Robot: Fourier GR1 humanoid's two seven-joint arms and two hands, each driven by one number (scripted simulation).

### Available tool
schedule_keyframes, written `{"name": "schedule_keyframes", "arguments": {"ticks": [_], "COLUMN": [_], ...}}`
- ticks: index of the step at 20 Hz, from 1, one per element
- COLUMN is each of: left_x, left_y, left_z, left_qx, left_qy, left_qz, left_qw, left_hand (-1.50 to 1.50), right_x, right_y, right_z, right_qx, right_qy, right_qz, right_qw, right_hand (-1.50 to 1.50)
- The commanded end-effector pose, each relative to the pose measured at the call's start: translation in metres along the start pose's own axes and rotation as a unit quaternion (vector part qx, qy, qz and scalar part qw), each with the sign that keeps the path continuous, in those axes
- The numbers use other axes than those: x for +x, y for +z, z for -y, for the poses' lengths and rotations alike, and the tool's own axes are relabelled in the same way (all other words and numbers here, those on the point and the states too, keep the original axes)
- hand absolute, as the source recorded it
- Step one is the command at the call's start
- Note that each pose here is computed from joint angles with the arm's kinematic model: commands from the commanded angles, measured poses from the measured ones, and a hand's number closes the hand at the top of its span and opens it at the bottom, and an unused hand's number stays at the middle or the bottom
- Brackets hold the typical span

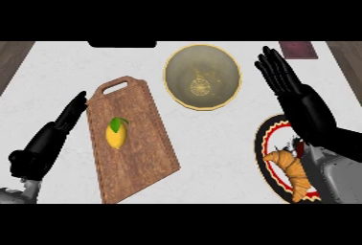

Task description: Pick the can from the plate and place it in the bowl

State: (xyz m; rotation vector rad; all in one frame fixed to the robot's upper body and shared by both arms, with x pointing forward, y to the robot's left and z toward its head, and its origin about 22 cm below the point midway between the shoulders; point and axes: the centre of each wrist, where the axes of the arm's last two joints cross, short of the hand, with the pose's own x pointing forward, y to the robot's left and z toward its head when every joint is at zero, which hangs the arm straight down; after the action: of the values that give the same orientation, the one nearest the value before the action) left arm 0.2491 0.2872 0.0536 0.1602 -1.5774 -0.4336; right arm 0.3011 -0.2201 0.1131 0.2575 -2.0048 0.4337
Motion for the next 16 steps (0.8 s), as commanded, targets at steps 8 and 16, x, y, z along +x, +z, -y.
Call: {"name": "schedule_keyframes", "arguments": {"ticks": [8,16], "left_x": [-0.009,-0.002], "left_y": [-0.001,-0.017], "left_z": [-0.027,-0.025], "left_qx": [0.148,0.185], "left_qy": [0.04,0.063], "left_qz": [-0.033,-0.033], "left_qw": [0.9876,0.9802], "left_hand": [0.0,0.0], "right_x": [0.094,0.044], "right_y": [0.018,0.174], "right_z": [0.143,0.219], "right_qx": [0.144,0.118], "right_qy": [0.333,0.278], "right_qz": [-0.077,-0.08], "right_qw": [0.928,0.95], "right_hand": [-1.5,-1.5]}}
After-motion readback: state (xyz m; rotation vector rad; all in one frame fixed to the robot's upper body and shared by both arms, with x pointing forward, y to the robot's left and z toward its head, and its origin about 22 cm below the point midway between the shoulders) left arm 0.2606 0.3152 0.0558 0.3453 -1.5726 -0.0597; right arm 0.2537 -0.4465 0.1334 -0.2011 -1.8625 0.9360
